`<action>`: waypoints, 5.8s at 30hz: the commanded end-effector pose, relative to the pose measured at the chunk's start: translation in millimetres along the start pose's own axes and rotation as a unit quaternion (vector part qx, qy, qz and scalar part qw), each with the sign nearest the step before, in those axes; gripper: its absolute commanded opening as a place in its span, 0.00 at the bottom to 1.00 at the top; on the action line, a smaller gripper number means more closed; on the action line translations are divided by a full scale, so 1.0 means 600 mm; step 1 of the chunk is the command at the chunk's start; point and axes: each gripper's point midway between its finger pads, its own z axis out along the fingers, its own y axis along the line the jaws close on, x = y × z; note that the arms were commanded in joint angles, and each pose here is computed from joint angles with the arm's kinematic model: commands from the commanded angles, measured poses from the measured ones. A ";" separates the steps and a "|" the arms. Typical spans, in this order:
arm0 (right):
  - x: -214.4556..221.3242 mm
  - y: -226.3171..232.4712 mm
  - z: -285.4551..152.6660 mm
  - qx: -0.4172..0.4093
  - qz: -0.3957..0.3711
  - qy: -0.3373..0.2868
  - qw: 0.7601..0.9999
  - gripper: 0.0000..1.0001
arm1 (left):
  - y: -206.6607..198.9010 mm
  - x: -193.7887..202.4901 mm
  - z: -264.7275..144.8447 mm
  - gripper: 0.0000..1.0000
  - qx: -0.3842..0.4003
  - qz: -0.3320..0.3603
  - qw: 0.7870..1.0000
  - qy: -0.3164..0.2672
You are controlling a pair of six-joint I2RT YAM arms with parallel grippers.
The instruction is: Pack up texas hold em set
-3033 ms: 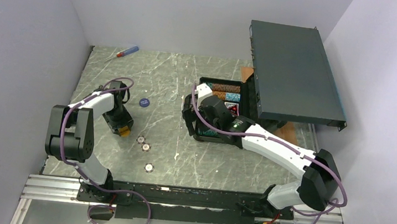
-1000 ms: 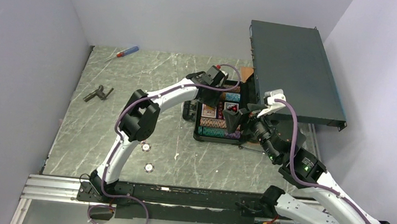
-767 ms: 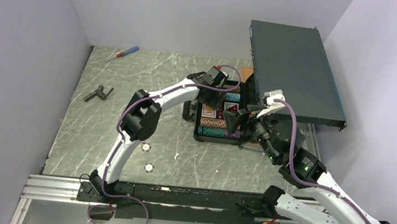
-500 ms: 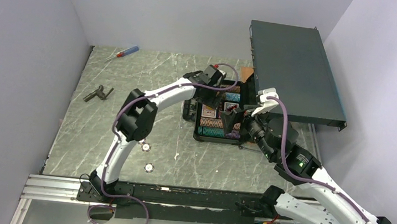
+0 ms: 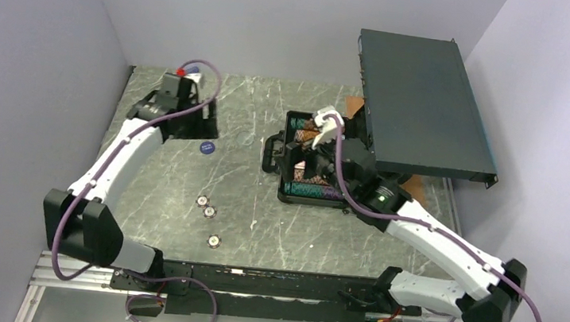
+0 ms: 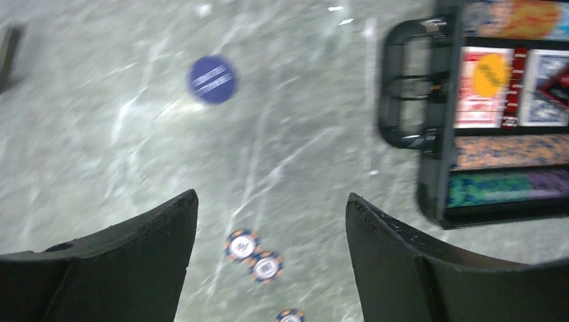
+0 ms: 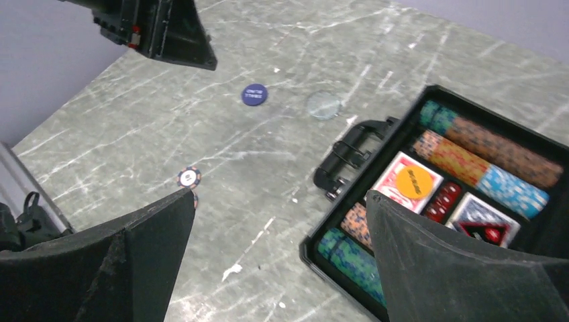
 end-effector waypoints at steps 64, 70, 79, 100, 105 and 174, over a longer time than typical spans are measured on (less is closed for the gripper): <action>0.162 -0.050 0.516 0.061 -0.062 0.194 0.977 0.19 | 0.199 0.063 -0.046 0.93 -0.044 -0.182 0.981 -0.049; 0.082 -0.047 0.420 0.065 -0.061 0.183 0.979 0.11 | 0.199 0.065 -0.042 0.92 -0.044 -0.183 0.981 -0.044; 0.199 -0.130 0.239 0.139 -0.073 0.375 0.914 0.00 | 0.193 0.066 -0.034 0.91 -0.030 -0.186 0.981 -0.037; 0.294 -0.227 0.194 0.156 0.076 0.493 0.852 0.02 | 0.189 0.068 -0.027 0.89 -0.020 -0.186 0.982 -0.032; 0.312 -0.219 0.206 0.138 0.101 0.502 0.848 0.00 | 0.188 0.069 -0.026 0.89 -0.019 -0.186 0.982 -0.029; 0.046 0.013 -0.032 -0.028 -0.057 0.033 0.997 0.89 | 0.156 0.067 0.237 0.76 -0.184 -0.047 0.957 0.220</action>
